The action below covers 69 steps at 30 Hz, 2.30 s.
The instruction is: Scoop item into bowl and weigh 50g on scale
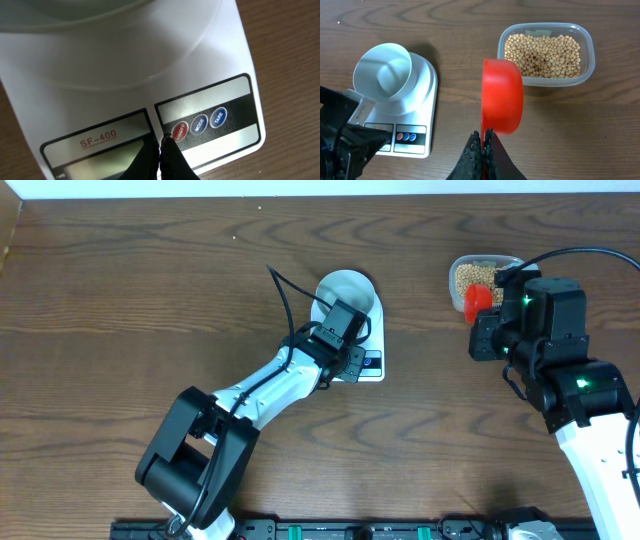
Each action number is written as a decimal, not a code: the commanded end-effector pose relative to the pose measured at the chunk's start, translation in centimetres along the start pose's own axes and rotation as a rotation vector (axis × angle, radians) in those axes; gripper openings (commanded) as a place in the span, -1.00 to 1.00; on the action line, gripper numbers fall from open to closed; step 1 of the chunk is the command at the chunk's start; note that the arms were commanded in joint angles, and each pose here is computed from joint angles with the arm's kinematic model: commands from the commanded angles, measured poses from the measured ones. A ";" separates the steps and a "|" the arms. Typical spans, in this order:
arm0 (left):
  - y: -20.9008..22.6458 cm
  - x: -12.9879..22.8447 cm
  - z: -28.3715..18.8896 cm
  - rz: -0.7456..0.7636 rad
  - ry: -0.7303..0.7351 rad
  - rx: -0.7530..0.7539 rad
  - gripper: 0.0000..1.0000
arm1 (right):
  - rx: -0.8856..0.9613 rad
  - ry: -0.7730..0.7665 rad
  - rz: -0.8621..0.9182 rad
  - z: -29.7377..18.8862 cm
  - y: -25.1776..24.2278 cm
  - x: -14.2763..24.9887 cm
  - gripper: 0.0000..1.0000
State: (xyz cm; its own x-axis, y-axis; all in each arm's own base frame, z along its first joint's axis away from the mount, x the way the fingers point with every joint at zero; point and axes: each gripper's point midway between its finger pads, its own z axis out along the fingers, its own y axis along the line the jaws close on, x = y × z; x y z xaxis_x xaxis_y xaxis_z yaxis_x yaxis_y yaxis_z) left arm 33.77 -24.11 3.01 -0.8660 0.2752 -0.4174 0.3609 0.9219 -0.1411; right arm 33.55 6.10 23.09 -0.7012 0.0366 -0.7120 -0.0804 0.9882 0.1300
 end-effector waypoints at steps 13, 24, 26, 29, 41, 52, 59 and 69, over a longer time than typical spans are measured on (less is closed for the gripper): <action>0.1 1.0 1.4 0.041 0.021 0.012 -0.86 | -0.004 -0.019 0.012 -0.4 0.0 -0.8 -0.98; -0.5 1.3 2.0 0.039 0.033 0.048 -0.85 | -0.004 -0.020 0.013 -0.4 0.0 -0.8 -0.97; -0.5 1.3 2.0 0.039 0.033 0.047 -0.86 | -0.004 -0.020 0.013 -0.4 0.0 -0.8 -0.98; -0.6 1.3 2.0 0.039 0.036 0.055 -0.86 | -0.004 -0.019 0.013 -0.4 0.0 -0.8 -0.98; -0.5 1.7 2.4 0.039 0.042 0.053 -0.85 | -0.004 -0.019 0.013 -0.4 0.0 -0.8 -0.97; -0.3 2.3 3.3 0.025 0.063 0.047 -0.86 | -0.003 -0.015 0.013 -0.4 0.0 -0.7 -0.97; 0.4 2.3 3.4 -0.024 0.061 0.006 -0.85 | -0.004 -0.016 0.013 -0.4 0.0 -0.7 -0.98; 1.7 2.5 3.6 -0.102 0.059 -0.069 -0.85 | -0.003 -0.013 0.013 -0.4 0.0 -0.6 -0.97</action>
State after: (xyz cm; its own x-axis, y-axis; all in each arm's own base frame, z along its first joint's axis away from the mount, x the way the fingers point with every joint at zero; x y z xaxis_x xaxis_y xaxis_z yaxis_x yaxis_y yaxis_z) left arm 34.01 -25.49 1.65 -0.8801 0.2213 -0.4200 0.3305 0.9207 -0.2074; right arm 33.50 6.09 23.05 -0.7031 0.0363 -0.7102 -0.0801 0.9883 0.1298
